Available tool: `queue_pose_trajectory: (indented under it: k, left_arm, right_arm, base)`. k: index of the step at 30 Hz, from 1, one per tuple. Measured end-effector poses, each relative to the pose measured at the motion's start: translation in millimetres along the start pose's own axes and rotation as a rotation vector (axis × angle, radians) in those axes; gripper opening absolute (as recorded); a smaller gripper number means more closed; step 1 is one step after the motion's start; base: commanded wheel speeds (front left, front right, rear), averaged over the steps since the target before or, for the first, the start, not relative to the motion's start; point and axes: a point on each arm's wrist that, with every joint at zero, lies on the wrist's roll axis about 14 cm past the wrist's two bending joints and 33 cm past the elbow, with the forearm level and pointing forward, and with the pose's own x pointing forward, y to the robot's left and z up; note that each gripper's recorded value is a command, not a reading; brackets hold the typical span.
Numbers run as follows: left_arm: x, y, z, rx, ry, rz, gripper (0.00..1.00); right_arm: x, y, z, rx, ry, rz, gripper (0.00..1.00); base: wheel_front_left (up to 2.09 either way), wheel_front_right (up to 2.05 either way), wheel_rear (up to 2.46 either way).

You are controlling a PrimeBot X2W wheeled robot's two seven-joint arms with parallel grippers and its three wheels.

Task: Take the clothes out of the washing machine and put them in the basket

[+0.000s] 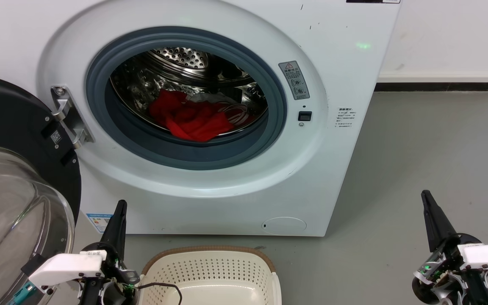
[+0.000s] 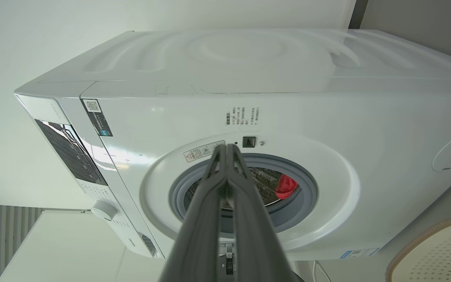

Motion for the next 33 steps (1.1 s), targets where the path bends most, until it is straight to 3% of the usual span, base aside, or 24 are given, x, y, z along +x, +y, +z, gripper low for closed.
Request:
queue_pose_trajectory:
  k: [28,29,33]
  left_arm:
    - [0,0,0,0.000,0.000,0.000,0.00]
    - [0,1,0,0.000,0.000,0.004,1.00]
    - [-8,19,-2,-0.004,-0.001,0.056,1.00]
  right_arm:
    - [0,0,0,0.000,0.000,0.000,0.00]
    - [0,-1,0,0.000,0.000,-0.004,1.00]
    - [-9,-18,1,0.003,-0.008,-0.054,1.00]
  base:
    - [0.00,0.00,0.00]
    - [0.00,0.00,0.00]
    - [0.00,0.00,0.00]
